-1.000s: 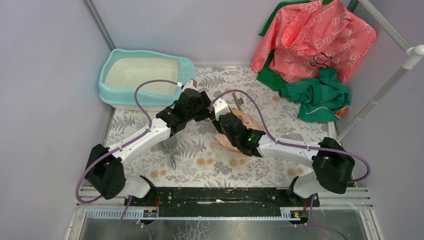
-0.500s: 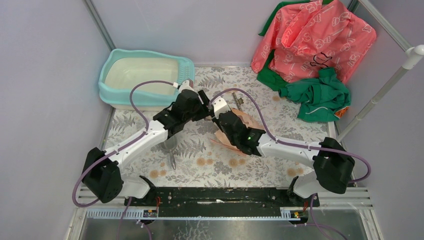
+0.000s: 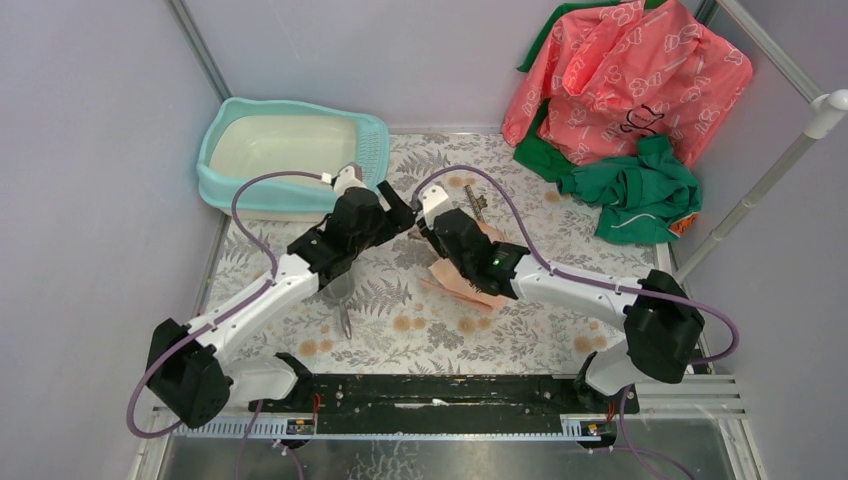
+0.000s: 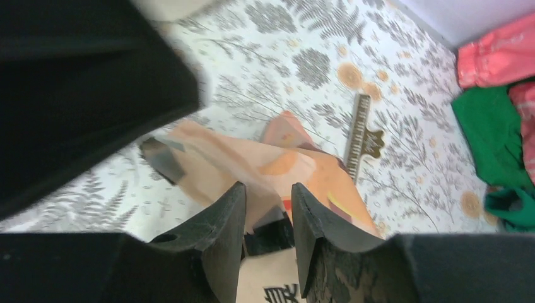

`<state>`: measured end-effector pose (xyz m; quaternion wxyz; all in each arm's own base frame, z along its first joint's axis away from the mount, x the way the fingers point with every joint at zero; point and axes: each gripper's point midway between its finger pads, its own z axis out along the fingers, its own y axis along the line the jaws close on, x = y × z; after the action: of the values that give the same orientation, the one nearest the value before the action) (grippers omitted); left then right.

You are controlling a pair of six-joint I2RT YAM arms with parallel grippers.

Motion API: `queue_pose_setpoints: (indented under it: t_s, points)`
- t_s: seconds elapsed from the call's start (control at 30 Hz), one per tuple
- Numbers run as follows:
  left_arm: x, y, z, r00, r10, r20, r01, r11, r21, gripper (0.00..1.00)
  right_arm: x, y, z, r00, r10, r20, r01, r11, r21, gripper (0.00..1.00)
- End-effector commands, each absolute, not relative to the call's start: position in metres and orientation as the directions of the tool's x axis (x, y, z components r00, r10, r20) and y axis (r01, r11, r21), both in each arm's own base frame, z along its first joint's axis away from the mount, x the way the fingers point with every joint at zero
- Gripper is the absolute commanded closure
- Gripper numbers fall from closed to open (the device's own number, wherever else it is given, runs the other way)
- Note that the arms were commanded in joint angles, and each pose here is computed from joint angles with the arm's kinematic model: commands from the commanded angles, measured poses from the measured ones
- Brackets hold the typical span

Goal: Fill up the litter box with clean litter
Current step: Open the cat litter bag at the center of the board.

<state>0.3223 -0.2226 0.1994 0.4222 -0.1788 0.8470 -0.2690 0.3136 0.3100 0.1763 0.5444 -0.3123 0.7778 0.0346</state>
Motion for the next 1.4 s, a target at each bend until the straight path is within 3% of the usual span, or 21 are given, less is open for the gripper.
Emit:
queue_pose_setpoints:
  t_s: [0.0,0.37,1.0,1.37]
  points:
    - [0.304,-0.225,0.219,-0.593,-0.523,-0.612,-0.012,0.766,-0.642,0.14,0.345,0.262,0.167,-0.323,-0.439,-0.838,-0.381,0.871,-0.309,0.6]
    - [0.303,-0.221,0.224,-0.587,-0.526,-0.615,-0.009,0.764,-0.645,0.14,0.346,0.251,0.152,-0.357,-0.459,-0.814,-0.371,0.869,-0.328,0.6]
    - [0.296,-0.213,0.188,-0.616,-0.527,-0.586,-0.048,0.767,-0.639,0.17,0.323,0.293,0.143,-0.36,-0.425,-0.83,-0.575,0.802,-0.161,0.58]
    - [0.294,-0.205,0.184,-0.607,-0.547,-0.576,-0.06,0.755,-0.653,0.19,0.314,0.294,0.127,-0.383,-0.494,-0.781,-0.577,0.788,-0.216,0.58]
